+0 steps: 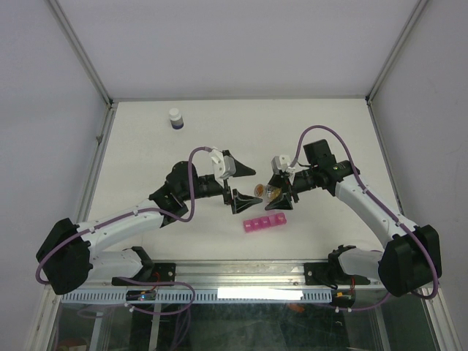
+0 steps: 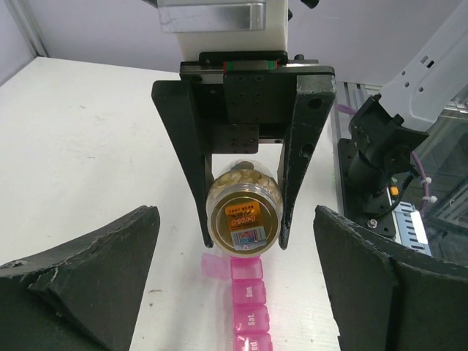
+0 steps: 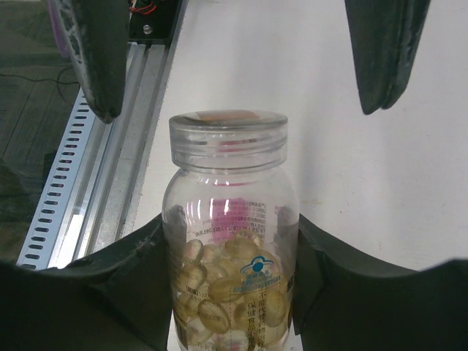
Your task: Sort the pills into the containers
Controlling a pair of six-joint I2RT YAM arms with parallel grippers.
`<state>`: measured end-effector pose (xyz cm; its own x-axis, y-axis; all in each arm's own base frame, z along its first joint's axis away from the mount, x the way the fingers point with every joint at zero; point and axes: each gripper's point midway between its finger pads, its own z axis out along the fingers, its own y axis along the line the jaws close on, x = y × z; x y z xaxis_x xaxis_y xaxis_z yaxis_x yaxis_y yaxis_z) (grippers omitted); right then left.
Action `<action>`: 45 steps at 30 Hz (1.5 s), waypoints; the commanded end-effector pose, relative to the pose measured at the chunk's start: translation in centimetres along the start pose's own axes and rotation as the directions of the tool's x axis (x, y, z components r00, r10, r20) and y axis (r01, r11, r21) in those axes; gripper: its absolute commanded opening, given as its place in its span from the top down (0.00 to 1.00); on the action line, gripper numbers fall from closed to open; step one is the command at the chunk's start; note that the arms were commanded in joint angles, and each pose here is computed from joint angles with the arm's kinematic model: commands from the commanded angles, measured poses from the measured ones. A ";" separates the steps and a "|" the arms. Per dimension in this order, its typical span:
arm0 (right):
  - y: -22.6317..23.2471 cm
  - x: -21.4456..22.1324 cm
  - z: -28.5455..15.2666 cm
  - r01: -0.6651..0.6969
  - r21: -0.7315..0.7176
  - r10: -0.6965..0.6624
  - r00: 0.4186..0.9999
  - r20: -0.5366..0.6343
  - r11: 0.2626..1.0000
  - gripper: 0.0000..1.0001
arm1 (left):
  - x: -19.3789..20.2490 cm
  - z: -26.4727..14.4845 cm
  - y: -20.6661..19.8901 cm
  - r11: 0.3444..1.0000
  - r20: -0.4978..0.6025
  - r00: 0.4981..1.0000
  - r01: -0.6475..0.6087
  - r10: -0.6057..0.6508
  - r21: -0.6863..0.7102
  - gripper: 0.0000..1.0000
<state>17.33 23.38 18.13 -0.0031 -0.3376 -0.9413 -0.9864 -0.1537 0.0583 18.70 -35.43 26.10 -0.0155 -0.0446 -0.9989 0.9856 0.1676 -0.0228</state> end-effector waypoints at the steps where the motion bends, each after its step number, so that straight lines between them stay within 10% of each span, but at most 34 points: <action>1: 0.0 -2.7 -0.3 0.089 -0.011 -0.088 0.994 0.058 0.996 1.00 | -1.9 0.6 -0.5 0.997 0.039 0.998 -0.047 0.044 0.059 0.14; 11: 0.1 -2.7 -0.3 0.088 -0.011 -0.088 0.994 0.058 0.996 1.00 | -0.9 1.3 -0.8 0.995 0.013 1.000 0.003 -0.004 0.096 0.32; 19: 0.0 -2.7 -0.3 0.087 -0.010 -0.086 0.995 0.057 0.996 1.00 | -1.0 1.8 -0.7 0.991 0.010 0.994 0.104 -0.105 0.083 0.87; 32: -0.3 -2.5 -0.3 0.073 0.000 -0.073 0.996 0.047 0.997 1.00 | -3.4 1.7 -0.9 0.844 0.148 0.854 0.517 -0.498 -0.143 1.00; 38: -0.4 -2.5 -0.3 0.073 0.002 -0.073 0.996 0.047 0.997 1.00 | -2.8 2.3 -0.9 0.807 0.131 0.835 0.551 -0.535 -0.214 0.36; 45: -0.3 -2.7 -0.4 0.074 0.003 -0.074 0.996 0.050 0.997 1.00 | -3.2 1.1 -0.4 0.856 0.128 0.892 0.453 -0.434 -0.250 0.01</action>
<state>17.24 23.34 18.33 -0.0252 -0.3426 -0.9392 -0.9861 -0.1459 0.0797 18.24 -37.26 25.37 -0.5218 -0.1710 -0.8357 0.7508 0.3729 -0.5451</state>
